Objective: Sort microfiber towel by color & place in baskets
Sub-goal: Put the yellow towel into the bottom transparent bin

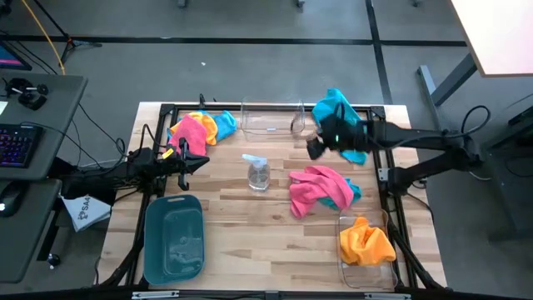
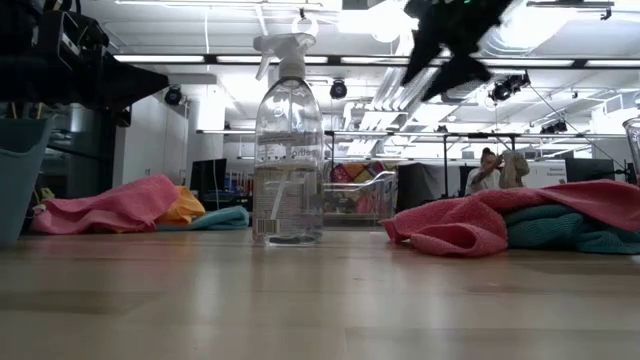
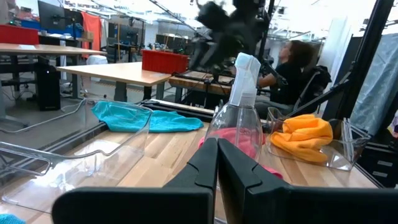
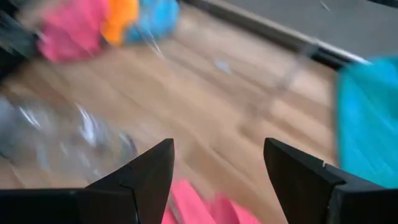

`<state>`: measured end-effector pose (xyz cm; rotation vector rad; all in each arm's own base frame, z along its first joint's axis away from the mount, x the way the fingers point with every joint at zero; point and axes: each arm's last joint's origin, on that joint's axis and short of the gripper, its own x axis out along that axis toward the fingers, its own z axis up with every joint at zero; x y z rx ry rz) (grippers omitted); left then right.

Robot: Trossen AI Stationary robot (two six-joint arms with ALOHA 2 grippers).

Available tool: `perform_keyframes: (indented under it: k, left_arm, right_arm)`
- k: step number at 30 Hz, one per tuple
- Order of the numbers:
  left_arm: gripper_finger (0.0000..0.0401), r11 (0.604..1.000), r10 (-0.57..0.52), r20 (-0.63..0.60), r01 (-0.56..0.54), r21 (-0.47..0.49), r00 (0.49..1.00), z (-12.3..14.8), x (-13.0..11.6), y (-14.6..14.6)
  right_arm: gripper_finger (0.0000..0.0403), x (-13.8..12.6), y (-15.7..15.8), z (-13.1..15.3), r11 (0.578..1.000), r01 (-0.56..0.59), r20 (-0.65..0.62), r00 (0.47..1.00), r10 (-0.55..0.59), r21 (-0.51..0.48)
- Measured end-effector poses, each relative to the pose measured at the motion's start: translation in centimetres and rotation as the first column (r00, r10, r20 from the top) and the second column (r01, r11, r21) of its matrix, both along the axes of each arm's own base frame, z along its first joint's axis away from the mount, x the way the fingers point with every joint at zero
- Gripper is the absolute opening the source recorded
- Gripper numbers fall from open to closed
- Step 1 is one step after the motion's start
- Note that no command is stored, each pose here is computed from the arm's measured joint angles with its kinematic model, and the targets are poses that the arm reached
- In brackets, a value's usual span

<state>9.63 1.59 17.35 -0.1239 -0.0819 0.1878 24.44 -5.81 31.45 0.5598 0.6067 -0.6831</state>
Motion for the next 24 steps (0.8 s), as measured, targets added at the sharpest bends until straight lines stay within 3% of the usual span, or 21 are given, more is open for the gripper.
perform_keyframes:
  k: [4,8,12,14,16,19,24]
  left_arm:
    - [0.0,1.0,-0.002,0.015,0.003,-0.024,1.0,0.1,0.0,0.0]
    - [0.0,0.965,-0.011,0.235,0.073,-0.254,0.972,1.7,-0.3,0.0]
    - [0.0,0.906,0.175,0.497,0.058,-0.418,0.85,3.9,-1.1,0.4]
    - [0.0,0.874,0.264,0.561,0.052,-0.484,0.785,4.9,-1.5,0.7]
    - [0.0,0.869,0.254,0.544,0.059,-0.492,0.8,6.2,-1.2,0.7]
    - [0.0003,0.866,0.208,0.438,0.043,-0.497,0.875,8.5,0.3,0.9]
    - [0.0031,0.843,0.229,0.075,-0.159,-0.514,0.97,12.2,4.4,2.8]
  right_arm:
    - [0.0245,0.5,-2.2,1.0,0.995,-0.068,0.186,0.981,0.054,0.067]
    - [0.0245,0.7,-2.6,1.6,0.984,-0.149,0.267,0.956,0.118,0.1]
    - [0.0245,0.9,-2.0,1.6,0.97,-0.201,0.295,0.943,0.153,0.139]
    - [0.0245,1.0,-1.7,1.6,0.967,-0.21,0.298,0.941,0.159,0.145]
    - [0.0245,1.1,-1.5,1.6,0.969,-0.204,0.296,0.942,0.157,0.136]
    - [0.0245,1.2,-1.4,1.9,0.976,-0.188,0.312,0.939,0.146,0.111]
    - [0.0245,1.4,-1.9,2.6,0.99,-0.135,0.371,0.922,0.106,0.051]
